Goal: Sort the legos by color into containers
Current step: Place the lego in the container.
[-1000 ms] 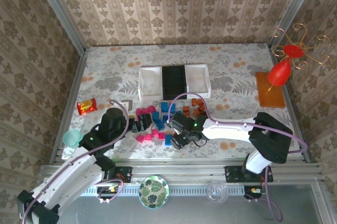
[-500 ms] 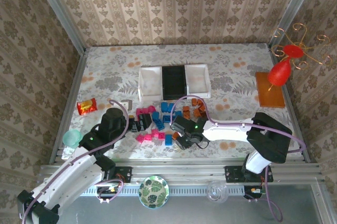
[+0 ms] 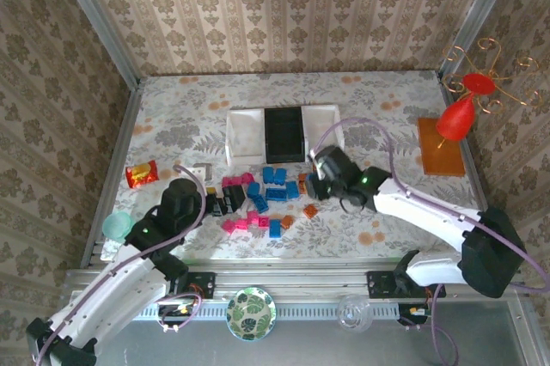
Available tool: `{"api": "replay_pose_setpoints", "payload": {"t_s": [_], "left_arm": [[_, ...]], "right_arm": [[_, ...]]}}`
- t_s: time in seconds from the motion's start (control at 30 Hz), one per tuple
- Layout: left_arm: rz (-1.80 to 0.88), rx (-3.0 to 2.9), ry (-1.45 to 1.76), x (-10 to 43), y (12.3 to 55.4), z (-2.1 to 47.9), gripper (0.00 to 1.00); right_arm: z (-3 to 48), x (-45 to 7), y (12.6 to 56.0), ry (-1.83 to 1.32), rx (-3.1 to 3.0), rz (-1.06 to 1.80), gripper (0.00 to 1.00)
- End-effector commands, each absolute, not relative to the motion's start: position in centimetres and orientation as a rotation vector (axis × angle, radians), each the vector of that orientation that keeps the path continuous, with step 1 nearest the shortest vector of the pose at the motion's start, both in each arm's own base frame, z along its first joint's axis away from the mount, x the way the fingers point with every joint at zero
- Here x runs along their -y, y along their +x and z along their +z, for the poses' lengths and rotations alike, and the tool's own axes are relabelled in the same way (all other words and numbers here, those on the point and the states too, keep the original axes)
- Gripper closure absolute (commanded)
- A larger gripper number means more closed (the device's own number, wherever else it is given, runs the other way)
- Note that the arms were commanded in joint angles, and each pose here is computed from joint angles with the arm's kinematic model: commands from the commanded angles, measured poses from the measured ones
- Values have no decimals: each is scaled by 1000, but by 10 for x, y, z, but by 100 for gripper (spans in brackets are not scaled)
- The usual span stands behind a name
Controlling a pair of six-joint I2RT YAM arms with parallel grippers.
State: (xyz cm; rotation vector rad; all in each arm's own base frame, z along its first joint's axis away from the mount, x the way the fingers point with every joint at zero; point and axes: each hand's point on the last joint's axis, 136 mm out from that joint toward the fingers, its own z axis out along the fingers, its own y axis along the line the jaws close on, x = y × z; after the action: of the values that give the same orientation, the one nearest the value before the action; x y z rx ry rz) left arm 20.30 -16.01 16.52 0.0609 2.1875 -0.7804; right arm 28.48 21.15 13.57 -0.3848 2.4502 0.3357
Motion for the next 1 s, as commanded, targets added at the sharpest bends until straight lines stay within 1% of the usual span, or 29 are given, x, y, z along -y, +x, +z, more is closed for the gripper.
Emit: {"api": "replay_pose_setpoints", "payload": {"t_s": [0.0, 0.17, 0.3, 0.37, 0.47, 0.57, 0.6, 0.67, 0.7, 0.83, 0.93, 0.97], "left_arm": [[-749, -2217, 42, 154, 200, 154, 0], [-722, -2236, 22, 150, 200, 149, 0], [-700, -2255, 12, 147, 199, 145, 0], [-689, -2263, 8, 145, 198, 144, 0], [-671, -2279, 1, 143, 197, 141, 0], [-641, -2310, -7, 139, 195, 137, 0], [-632, -2324, -3, 138, 194, 135, 0], [-631, -2352, 21, 141, 191, 132, 0], [-632, -2365, 31, 142, 190, 130, 2], [-595, -2462, 20, 139, 181, 113, 16], [-545, -2559, -9, 136, 169, 89, 24], [-524, -2587, -7, 135, 165, 80, 28]], "right_arm": [[160, -189, 339, -164, -2391, 271, 77], [140, -171, 411, -6, -2454, 112, 77], [125, -164, 448, 95, -2483, 55, 76], [122, -164, 458, 130, -2488, 38, 73], [118, -166, 466, 160, -2491, 49, 62], [126, -173, 472, 170, -2469, 104, 42], [131, -175, 472, 172, -2456, 126, 38], [142, -179, 470, 170, -2431, 164, 35], [148, -182, 466, 161, -2418, 184, 34], [162, -192, 444, 117, -2382, 230, 33], [160, -200, 420, 89, -2366, 272, 33], [158, -203, 412, 80, -2366, 283, 33]]}}
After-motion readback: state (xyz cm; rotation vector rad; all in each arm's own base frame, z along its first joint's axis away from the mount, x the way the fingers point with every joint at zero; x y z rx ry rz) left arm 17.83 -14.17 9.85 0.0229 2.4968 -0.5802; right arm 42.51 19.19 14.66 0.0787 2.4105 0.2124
